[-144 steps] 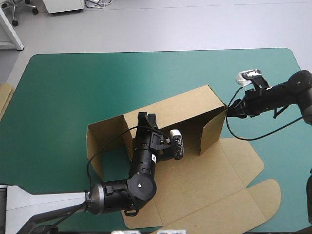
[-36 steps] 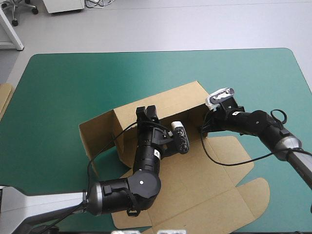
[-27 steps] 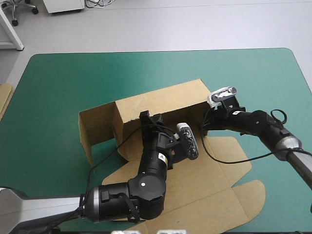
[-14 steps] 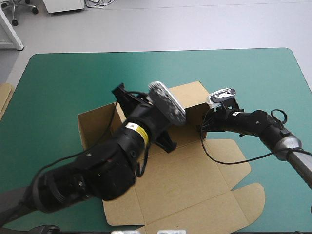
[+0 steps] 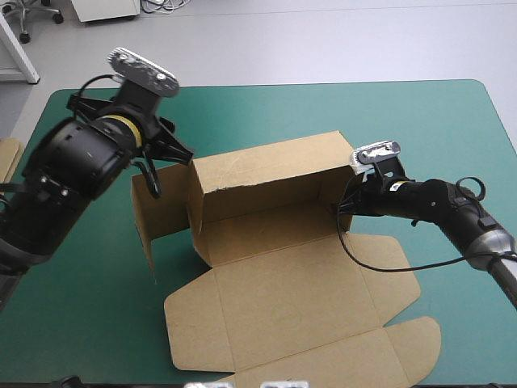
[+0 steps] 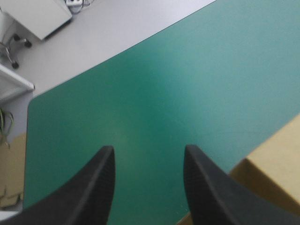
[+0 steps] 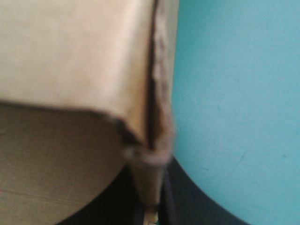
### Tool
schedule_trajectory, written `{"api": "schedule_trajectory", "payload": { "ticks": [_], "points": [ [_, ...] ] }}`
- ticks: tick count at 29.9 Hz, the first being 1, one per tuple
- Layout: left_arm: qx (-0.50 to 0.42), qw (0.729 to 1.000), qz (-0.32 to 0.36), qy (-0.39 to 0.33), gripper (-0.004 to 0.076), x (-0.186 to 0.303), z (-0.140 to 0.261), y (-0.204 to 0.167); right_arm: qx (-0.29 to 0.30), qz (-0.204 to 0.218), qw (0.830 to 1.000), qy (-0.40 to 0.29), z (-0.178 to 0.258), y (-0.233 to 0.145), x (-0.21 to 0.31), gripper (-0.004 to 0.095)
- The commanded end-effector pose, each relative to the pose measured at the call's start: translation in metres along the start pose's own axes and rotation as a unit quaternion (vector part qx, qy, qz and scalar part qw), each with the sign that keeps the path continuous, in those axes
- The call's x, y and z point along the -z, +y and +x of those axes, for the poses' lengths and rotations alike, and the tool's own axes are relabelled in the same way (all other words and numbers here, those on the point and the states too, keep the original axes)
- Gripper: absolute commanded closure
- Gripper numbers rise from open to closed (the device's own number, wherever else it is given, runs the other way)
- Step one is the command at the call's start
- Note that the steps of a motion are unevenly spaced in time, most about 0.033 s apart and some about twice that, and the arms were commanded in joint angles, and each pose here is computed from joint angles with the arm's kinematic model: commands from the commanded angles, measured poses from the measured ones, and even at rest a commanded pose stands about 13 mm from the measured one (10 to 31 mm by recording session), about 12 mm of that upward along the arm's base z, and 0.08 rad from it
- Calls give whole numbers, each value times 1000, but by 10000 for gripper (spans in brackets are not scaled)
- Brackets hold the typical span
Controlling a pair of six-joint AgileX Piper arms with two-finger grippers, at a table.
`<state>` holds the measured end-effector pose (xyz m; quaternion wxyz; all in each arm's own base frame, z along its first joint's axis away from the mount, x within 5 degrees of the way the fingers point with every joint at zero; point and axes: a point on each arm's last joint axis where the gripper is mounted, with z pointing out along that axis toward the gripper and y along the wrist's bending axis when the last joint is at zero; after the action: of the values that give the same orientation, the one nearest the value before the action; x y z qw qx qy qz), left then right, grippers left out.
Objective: Fold the box
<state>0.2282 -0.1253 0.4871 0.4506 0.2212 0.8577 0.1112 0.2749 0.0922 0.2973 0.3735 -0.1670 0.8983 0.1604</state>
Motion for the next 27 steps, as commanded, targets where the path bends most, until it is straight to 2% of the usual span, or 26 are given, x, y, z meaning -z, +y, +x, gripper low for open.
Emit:
{"api": "schedule_trajectory", "payload": {
  "ticks": [1, 5, 11, 17, 23, 27],
  "points": [
    [80, 996, 5, -44, 388, 2, -1, 39, -29, 19, 999, -19, -24, 5, 32, 926],
    [145, 989, 28, -15, 388, -17, 14, 75, -41, 36, 998, 21, -34, 6, 48, 926],
    [210, 974, 60, 58, 388, -50, 44, 110, -60, 78, 994, 40, -47, 3, 70, 927],
    [229, 965, 79, 100, 388, -80, 61, 115, -76, 90, 990, 75, -59, 2, 70, 927],
    [231, 965, 80, 93, 388, -90, 65, 112, -89, 87, 979, 163, -71, -6, 38, 927],
    [229, 965, 80, 96, 388, -93, 66, 112, -93, 85, 974, 187, -83, -12, 13, 927]
  ]
}}
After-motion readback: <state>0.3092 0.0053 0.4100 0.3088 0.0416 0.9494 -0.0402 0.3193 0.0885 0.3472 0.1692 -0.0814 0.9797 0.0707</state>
